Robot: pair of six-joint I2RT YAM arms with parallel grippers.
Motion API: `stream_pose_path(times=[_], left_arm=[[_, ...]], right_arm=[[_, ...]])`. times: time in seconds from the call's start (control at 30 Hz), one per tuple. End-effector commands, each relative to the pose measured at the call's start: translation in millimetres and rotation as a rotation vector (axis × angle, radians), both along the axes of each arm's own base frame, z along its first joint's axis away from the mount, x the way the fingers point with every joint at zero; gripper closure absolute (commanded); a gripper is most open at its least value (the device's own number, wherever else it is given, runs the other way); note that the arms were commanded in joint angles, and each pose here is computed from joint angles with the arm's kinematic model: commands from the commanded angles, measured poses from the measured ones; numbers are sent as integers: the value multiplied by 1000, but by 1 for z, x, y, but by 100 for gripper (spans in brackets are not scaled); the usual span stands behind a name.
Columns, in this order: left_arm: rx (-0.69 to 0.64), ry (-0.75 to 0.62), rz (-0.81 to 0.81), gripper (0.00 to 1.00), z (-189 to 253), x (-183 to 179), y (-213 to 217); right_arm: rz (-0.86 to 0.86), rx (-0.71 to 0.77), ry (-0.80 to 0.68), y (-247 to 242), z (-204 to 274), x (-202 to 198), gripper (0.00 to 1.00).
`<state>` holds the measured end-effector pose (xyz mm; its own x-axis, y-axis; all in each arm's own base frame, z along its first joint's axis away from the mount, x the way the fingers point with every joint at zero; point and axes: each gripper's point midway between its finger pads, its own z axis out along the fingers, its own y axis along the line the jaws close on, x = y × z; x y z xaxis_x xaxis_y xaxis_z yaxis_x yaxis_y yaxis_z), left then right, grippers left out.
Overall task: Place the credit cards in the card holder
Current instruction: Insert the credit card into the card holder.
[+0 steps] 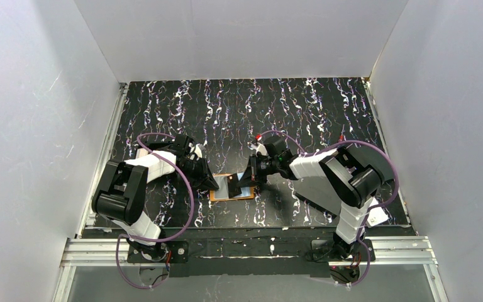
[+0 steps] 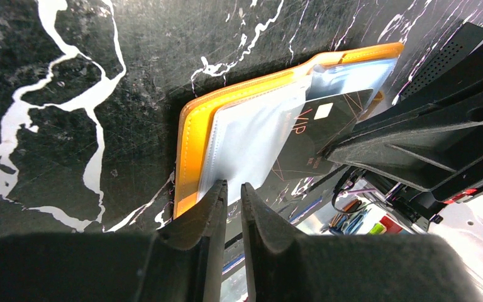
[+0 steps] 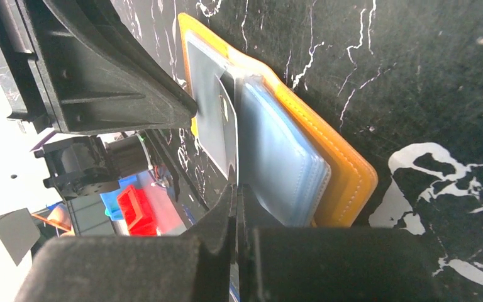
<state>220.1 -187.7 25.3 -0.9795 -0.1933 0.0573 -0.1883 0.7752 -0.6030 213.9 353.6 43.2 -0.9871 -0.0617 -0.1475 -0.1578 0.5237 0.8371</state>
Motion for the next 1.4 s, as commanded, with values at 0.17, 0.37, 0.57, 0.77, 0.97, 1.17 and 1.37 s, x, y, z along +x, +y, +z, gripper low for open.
stream_pose_path(times=[0.17, 0.37, 0.57, 0.77, 0.97, 1.17, 1.37], left_arm=[[70, 30, -13, 87, -11, -14, 11], [66, 27, -13, 87, -9, -13, 9], [53, 6, -8, 82, -1, -10, 7], [71, -80, -7, 70, 33, 3, 10], [203, -100, 5, 72, 34, 4, 31], [375, -52, -21, 80, 2, 1, 52], [398, -19, -56, 85, -13, -4, 43]], right_arm=[[-43, 24, -46, 10, 0, 16, 99], [-109, 79, -4, 12, 2, 16, 99], [-132, 79, -5, 11, 0, 14, 99], [-87, 28, -42, 9, -10, 14, 99], [-74, 26, -43, 7, -14, 12, 99], [-59, 35, -48, 9, -14, 12, 99], [-45, 36, -59, 11, -14, 13, 99]])
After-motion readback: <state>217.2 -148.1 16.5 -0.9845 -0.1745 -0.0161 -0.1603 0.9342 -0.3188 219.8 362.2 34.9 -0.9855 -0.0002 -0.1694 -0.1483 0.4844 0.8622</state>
